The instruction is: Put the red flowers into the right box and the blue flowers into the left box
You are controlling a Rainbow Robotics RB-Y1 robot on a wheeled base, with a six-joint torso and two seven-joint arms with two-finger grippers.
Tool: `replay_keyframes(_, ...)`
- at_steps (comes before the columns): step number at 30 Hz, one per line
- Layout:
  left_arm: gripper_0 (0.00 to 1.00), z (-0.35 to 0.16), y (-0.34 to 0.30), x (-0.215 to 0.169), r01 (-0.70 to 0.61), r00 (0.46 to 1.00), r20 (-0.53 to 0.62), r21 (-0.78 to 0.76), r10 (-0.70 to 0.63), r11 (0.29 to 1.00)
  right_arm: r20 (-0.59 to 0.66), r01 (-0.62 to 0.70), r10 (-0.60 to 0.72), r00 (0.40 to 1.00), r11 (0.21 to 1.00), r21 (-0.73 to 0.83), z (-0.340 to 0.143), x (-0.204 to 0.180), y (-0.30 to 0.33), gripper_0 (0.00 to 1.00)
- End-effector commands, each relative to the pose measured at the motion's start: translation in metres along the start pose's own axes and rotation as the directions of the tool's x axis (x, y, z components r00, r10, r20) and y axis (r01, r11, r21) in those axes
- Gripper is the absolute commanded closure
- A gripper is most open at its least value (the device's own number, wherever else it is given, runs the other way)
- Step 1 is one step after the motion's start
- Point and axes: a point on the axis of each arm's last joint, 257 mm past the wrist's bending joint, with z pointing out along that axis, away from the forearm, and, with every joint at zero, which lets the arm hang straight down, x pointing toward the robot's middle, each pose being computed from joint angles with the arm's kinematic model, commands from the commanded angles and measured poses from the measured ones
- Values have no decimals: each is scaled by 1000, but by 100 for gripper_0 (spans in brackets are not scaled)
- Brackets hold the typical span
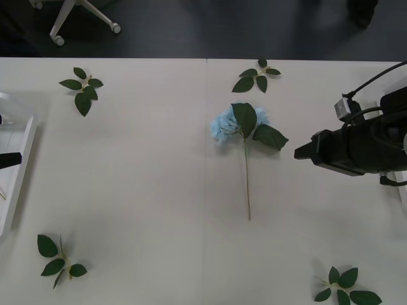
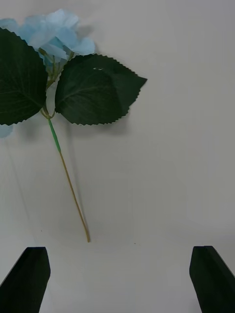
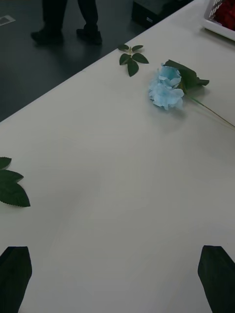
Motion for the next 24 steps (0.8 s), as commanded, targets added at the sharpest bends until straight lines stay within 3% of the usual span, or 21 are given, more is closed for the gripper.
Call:
replay_keyframes(1,0,-4,2,-11,-85,996,-11,-6,84,996,17,6,-6,1000,1000,1,8,-7,26,16)
replay_keyframes(24,0,-4,2,-11,-85,996,-11,-6,84,996,-61,115,-104,993,969,218,131,36,59,16)
